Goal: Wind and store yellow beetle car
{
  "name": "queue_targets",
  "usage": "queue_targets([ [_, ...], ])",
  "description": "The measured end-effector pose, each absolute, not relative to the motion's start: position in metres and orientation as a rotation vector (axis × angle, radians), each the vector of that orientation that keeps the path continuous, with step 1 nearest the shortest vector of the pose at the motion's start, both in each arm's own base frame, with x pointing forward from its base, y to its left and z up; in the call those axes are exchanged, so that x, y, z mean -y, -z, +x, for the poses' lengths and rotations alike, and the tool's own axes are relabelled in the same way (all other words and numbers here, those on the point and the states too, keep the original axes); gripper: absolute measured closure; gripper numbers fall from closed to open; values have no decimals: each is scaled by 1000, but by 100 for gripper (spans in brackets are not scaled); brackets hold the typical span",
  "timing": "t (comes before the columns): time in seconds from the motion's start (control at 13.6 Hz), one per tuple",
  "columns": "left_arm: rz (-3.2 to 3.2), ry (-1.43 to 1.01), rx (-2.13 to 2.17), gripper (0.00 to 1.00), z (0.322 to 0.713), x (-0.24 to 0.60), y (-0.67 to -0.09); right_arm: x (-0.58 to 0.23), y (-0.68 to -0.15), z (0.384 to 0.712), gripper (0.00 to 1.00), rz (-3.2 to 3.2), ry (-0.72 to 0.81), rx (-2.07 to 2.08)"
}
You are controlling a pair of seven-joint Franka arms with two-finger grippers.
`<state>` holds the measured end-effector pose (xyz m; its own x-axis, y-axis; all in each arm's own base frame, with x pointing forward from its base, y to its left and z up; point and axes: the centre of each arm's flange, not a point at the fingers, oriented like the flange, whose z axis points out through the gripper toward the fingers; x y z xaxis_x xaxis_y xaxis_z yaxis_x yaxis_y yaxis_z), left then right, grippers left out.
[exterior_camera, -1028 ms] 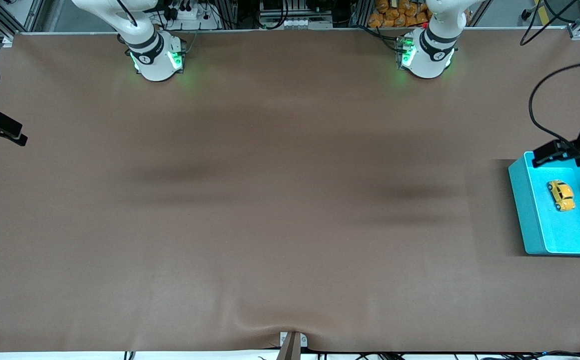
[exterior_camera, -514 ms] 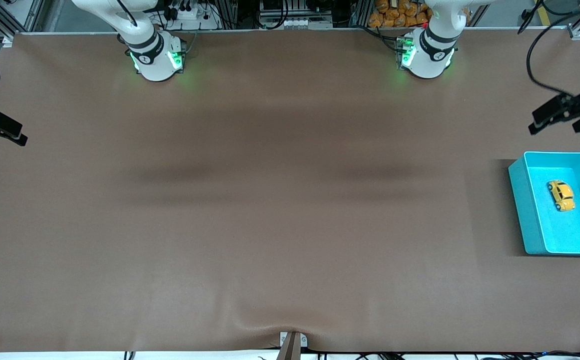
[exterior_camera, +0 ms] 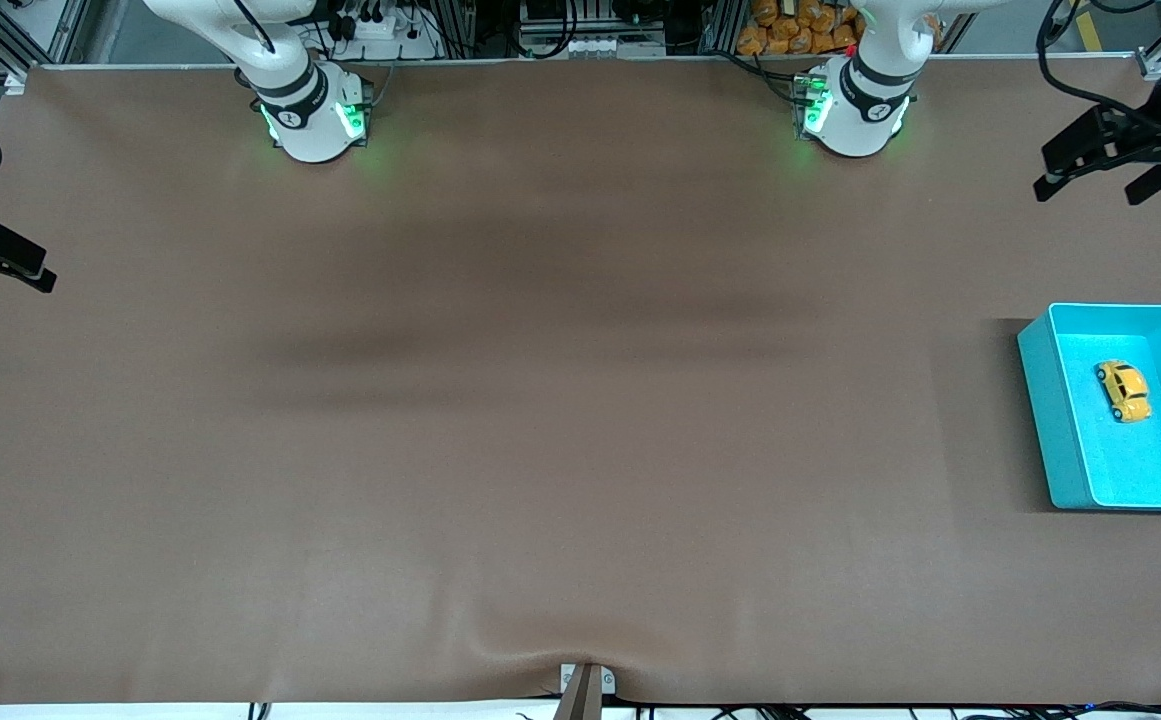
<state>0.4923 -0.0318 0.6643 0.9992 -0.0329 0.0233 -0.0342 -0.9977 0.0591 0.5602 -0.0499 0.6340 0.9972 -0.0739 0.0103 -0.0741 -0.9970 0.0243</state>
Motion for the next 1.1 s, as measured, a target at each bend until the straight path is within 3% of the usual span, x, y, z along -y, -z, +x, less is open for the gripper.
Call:
queue_targets([
  [0.59,3113,13,152,0,520,23,-682,50,-634,560,0,3115,-15,115],
  [1.1,3118,15,35,0,520,31,-683,49,-634,560,0,3115,-16,112],
])
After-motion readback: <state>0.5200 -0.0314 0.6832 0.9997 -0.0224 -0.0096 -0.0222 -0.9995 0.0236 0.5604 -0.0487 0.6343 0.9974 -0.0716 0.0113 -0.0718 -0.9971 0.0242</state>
